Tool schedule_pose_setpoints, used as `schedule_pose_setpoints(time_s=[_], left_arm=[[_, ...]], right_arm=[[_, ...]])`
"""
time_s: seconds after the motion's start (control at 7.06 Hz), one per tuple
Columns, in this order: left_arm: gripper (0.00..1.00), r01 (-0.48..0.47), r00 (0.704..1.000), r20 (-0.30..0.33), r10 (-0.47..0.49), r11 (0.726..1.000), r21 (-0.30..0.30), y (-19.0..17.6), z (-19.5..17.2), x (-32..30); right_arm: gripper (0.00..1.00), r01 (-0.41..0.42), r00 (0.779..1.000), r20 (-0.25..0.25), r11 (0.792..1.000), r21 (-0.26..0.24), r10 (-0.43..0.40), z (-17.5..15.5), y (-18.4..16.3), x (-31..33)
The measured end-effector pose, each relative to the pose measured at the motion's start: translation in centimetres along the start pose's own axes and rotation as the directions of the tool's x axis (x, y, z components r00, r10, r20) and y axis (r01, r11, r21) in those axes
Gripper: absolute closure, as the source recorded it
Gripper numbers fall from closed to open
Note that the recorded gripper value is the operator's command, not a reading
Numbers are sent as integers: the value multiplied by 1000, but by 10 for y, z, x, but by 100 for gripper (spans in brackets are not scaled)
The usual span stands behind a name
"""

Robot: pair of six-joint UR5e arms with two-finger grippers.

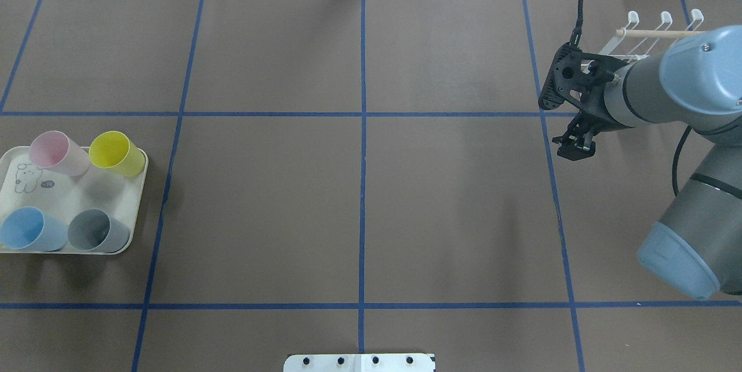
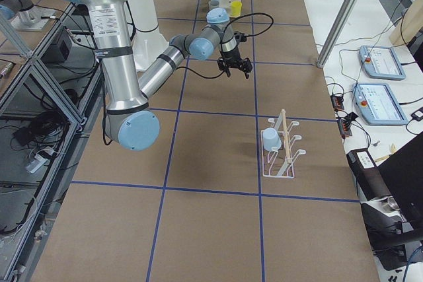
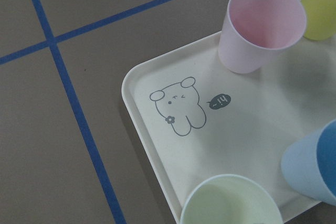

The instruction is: Transfer IKEA cup to right arm and place on rack

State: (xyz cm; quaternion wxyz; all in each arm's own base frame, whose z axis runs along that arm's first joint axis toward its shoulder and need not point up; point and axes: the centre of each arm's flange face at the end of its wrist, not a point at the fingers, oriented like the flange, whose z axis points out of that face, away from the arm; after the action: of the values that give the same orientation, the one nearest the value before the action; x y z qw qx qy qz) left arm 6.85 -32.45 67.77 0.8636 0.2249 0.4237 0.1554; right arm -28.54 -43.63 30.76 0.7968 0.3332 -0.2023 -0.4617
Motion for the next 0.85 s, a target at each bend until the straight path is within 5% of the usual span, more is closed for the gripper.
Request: schedule_pose_setpoints(time_s=[0.85], left_arm=[[100,-48,999,-20,48,999,15,9,21,-8]], right_arm=[[0,0,1000,-6,1000,-4,0,1,0,1]])
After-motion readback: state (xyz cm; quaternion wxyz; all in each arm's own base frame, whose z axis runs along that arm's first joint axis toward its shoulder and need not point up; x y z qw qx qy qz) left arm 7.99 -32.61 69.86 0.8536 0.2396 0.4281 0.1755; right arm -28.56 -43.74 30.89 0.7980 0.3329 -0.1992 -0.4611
